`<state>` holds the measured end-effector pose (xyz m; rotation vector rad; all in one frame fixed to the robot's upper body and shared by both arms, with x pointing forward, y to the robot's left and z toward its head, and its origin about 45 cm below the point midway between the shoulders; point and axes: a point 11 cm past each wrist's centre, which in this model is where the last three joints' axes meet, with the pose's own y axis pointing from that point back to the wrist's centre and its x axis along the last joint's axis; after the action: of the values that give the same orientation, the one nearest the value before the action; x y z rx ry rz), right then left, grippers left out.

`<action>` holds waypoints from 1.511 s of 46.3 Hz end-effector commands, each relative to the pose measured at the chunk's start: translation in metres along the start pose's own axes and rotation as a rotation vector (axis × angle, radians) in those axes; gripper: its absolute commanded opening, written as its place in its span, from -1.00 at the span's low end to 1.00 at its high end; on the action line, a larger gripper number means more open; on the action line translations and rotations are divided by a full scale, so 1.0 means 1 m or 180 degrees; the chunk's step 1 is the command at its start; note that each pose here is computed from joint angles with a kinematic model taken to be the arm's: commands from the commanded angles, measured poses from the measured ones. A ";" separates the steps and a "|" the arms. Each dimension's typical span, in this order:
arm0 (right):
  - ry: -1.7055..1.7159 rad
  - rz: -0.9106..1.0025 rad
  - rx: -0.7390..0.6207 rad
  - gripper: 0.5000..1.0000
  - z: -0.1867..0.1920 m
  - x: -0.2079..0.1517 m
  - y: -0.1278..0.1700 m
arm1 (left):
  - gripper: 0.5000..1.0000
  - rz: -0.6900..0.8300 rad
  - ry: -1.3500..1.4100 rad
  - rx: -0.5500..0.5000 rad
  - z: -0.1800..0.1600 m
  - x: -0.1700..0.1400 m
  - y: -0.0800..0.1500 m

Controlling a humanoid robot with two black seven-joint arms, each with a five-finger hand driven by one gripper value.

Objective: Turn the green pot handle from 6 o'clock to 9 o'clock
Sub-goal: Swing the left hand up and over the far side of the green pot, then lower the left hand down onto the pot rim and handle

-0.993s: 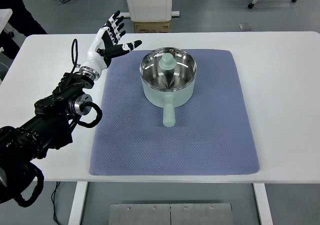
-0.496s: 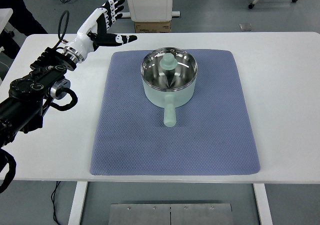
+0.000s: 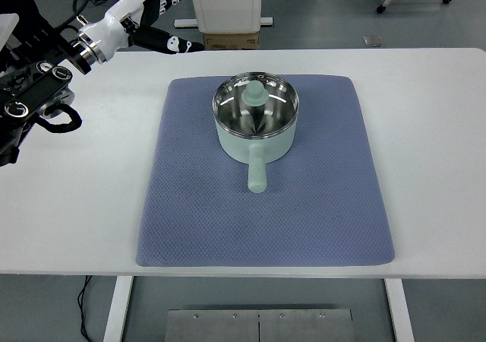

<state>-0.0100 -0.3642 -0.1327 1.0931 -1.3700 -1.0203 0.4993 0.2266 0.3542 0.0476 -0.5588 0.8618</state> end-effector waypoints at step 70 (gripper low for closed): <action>0.0003 0.0000 0.0000 1.00 0.000 0.000 0.000 | 1.00 -0.2931 -0.1996 -0.0192 0.099 -0.135 -0.043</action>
<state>-0.0100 -0.3643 -0.1327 1.0932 -1.3697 -1.0201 0.4199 0.0815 0.3830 0.4987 -1.0254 -0.0823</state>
